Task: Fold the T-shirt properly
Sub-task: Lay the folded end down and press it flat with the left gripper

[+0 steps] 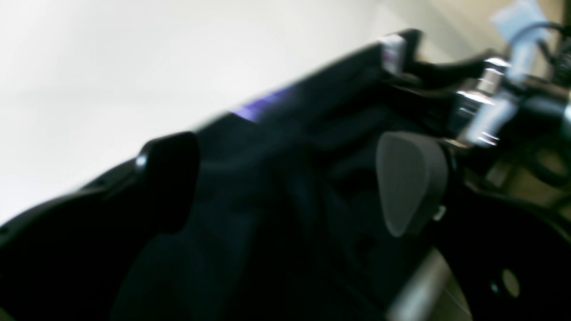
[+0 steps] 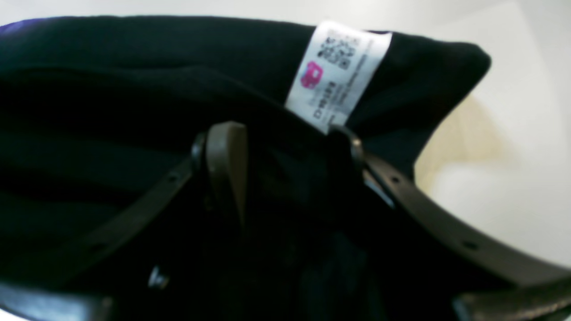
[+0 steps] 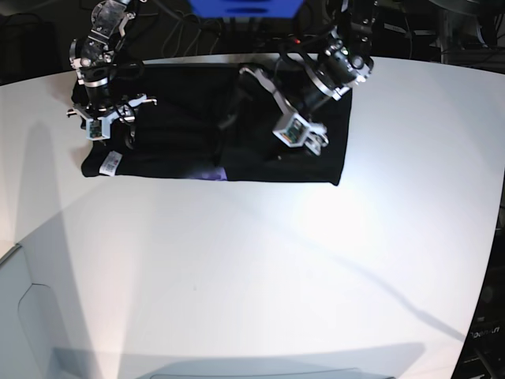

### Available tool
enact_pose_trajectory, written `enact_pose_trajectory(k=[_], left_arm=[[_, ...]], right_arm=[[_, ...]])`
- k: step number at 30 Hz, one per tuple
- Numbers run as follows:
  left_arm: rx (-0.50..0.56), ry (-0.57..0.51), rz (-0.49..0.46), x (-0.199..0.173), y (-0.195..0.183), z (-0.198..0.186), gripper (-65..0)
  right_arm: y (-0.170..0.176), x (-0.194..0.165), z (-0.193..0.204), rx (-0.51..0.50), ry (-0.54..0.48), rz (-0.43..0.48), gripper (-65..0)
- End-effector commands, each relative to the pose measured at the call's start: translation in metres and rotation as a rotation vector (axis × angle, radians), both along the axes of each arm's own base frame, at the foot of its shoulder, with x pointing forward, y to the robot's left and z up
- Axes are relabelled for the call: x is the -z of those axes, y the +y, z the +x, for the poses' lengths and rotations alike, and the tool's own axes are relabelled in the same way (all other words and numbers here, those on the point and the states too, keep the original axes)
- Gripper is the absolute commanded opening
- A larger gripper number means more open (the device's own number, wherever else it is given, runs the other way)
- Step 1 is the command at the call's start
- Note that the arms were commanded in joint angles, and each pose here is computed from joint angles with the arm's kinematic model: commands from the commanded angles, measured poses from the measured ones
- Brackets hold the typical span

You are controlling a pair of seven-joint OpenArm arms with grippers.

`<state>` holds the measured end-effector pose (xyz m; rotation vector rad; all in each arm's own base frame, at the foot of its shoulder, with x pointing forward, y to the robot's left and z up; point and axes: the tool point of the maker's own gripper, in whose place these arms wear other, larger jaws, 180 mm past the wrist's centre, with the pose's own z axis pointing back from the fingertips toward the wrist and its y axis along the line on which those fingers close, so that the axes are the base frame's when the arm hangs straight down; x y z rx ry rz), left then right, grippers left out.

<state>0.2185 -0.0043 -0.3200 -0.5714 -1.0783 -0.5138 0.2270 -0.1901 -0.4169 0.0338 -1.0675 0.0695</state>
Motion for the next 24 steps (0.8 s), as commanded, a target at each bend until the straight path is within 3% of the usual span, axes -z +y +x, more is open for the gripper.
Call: enact_pose_trajectory(k=[1,11,18,24], left_arm=[[-0.013,-0.049,-0.059,-0.017,-0.006,0.010,-4.0],[-0.076,0.040,-0.040,-0.002,-0.021,0.042,-4.0],[0.020,0.061,0.040,0.013,-0.043,0.036,-4.2],[0.006,0.100,0.064,0.028,-0.040,0.034,-4.3]], right_arm=[[0.000,-0.006,0.001,-0.013,-0.016,-0.009,-35.7],[0.000,-0.006,0.002,-0.014,-0.016,-0.008,-35.7],[0.000,-0.006,0.002,-0.014,-0.016,-0.008,-35.7],[0.000,-0.006,0.002,-0.014,-0.016,-0.008,-35.7]])
